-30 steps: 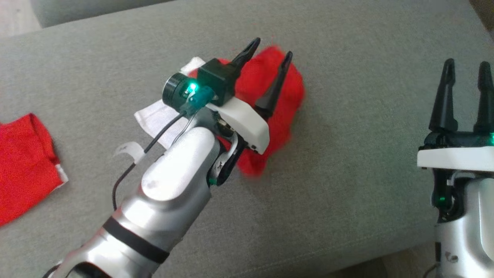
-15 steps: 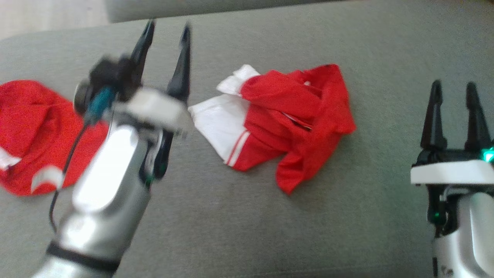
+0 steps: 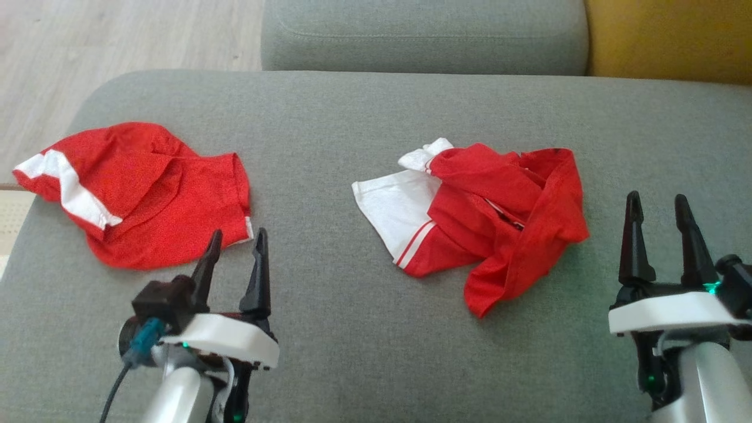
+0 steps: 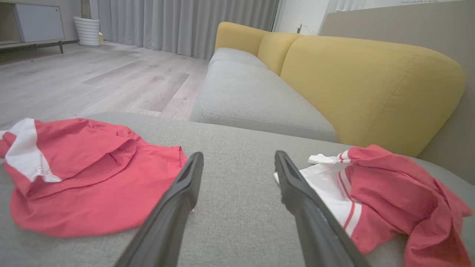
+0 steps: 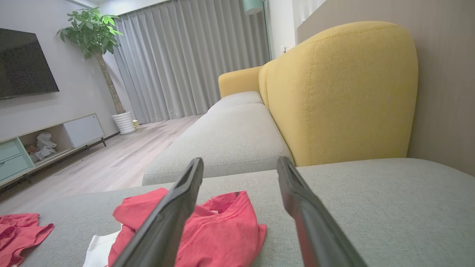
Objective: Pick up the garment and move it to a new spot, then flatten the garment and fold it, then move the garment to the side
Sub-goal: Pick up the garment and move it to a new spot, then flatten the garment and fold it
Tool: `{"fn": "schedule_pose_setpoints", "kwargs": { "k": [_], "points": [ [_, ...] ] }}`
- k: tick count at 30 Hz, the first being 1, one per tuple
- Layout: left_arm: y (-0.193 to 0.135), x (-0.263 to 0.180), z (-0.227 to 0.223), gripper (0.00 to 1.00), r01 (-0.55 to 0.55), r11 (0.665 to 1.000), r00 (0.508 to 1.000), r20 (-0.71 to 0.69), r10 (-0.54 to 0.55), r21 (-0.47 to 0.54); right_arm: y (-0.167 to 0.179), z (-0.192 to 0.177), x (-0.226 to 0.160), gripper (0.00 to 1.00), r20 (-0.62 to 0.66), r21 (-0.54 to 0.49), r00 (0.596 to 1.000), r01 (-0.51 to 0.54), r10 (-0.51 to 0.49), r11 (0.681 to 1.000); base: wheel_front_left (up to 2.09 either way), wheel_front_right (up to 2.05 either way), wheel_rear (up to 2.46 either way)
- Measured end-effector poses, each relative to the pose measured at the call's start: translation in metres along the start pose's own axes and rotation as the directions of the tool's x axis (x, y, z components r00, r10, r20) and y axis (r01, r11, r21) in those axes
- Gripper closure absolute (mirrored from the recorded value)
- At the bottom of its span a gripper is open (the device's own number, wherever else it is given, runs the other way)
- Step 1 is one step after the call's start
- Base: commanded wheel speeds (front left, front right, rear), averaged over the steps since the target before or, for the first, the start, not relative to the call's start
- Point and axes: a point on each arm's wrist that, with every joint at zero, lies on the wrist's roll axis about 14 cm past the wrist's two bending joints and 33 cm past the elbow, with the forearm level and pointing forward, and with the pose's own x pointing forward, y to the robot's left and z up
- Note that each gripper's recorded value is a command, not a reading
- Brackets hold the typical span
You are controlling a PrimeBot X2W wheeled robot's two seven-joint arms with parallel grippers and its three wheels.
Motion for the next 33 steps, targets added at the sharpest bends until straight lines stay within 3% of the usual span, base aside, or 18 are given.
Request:
{"fn": "schedule_pose_setpoints", "kwargs": {
  "k": [5,10,14,20,25,27,28,33],
  "points": [
    [0.001,0.003,0.01,0.0,-0.001,1.0,0.999,0.037,0.001,0.003,0.008,-0.004,0.003,0.0,-0.018,-0.016,1.0,-0.025,0.025,1.0,0.0,0.0,0.0],
    [-0.002,0.009,0.007,0.0,0.01,1.0,0.999,0.034,-0.009,-0.009,0.045,-0.016,0.021,0.0,-0.099,-0.074,0.985,-0.146,0.138,0.986,0.0,0.0,0.0],
    [-0.001,0.011,-0.001,0.0,0.005,1.0,1.0,0.011,-0.004,-0.023,0.081,-0.032,0.035,0.0,-0.197,-0.13,0.95,-0.269,0.241,0.954,0.0,0.0,0.0],
    [0.013,0.011,-0.009,0.0,-0.03,0.999,0.999,-0.015,0.03,-0.015,0.11,-0.076,0.05,0.0,-0.413,-0.238,0.841,-0.47,0.35,0.85,0.0,0.0,0.0],
    [0.021,0.008,-0.014,0.0,-0.064,0.997,0.997,-0.034,0.063,-0.036,0.114,-0.097,0.065,0.0,-0.485,-0.284,0.797,-0.532,0.359,0.797,0.0,0.0,0.0],
    [0.023,0.009,-0.014,0.0,-0.073,0.997,0.997,-0.035,0.072,-0.037,0.114,-0.102,0.071,0.03,-0.496,-0.284,0.792,-0.535,0.356,0.795,0.0,0.0,0.0],
    [0.024,0.009,-0.014,0.0,-0.077,0.996,0.997,-0.034,0.076,-0.036,0.113,-0.104,0.073,1.0,-0.499,-0.277,0.792,-0.53,0.352,0.801,0.0,0.0,0.0],
    [0.026,0.008,-0.013,0.0,-0.094,0.995,0.995,-0.033,0.093,-0.038,0.112,-0.103,0.078,1.0,-0.481,-0.245,0.805,-0.505,0.348,0.828,0.0,0.0,0.0]
  ]
}}
